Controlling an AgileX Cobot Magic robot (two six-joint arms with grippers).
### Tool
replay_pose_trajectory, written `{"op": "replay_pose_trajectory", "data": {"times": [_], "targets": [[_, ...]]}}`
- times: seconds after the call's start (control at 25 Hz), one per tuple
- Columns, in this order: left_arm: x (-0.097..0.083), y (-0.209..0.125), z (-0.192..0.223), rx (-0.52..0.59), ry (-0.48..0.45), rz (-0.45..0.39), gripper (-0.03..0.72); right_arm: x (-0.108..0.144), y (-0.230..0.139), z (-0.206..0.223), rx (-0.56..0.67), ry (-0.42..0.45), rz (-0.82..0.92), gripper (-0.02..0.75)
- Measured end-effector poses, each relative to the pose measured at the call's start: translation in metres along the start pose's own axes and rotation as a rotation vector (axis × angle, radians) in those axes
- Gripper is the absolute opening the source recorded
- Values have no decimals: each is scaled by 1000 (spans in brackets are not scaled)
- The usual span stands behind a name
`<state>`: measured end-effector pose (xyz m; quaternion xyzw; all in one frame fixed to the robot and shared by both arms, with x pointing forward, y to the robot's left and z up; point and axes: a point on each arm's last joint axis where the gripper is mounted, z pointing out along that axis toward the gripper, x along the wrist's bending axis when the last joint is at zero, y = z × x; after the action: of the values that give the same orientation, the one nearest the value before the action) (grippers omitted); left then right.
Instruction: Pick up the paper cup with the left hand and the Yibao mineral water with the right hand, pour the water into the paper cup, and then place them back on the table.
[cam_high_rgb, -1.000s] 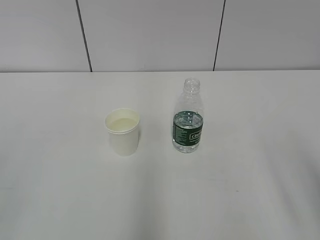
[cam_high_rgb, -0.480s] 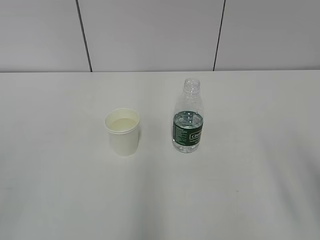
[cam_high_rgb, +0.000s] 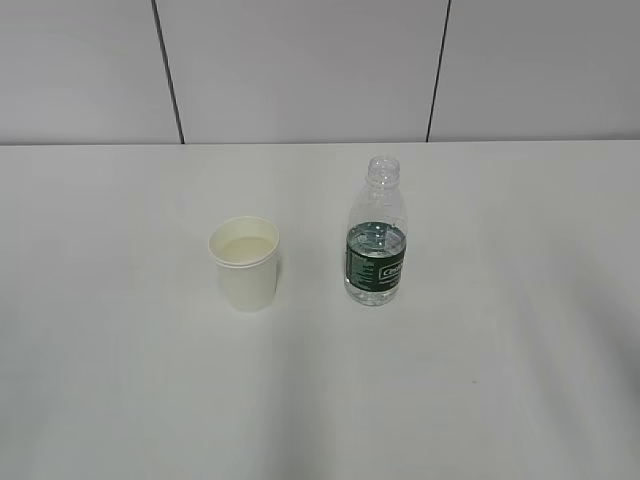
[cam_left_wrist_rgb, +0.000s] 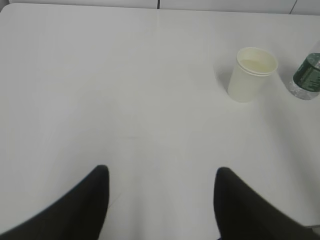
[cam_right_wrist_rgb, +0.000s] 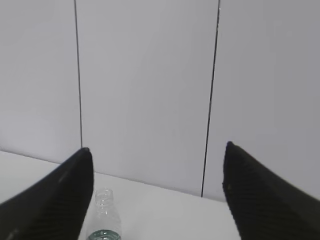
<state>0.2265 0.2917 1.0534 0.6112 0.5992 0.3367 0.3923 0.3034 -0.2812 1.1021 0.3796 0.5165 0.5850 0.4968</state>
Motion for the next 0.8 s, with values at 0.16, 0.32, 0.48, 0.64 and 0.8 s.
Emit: {"op": "replay_pose_trajectory", "data": {"times": [0.16, 0.32, 0.48, 0.64, 0.8], "targets": [[0, 0, 0, 0, 0, 0, 455, 3, 11, -1, -52, 28, -9, 592], [0, 0, 0, 0, 0, 0, 455, 3, 16, -2, -103, 24, 48, 592], [0, 0, 0, 0, 0, 0, 455, -2, 19, -2, -127, -25, 53, 592], [0, 0, 0, 0, 0, 0, 455, -10, 16, -2, -98, -118, 58, 592], [0, 0, 0, 0, 0, 0, 455, -15, 13, -3, -66, -176, 88, 592]]}}
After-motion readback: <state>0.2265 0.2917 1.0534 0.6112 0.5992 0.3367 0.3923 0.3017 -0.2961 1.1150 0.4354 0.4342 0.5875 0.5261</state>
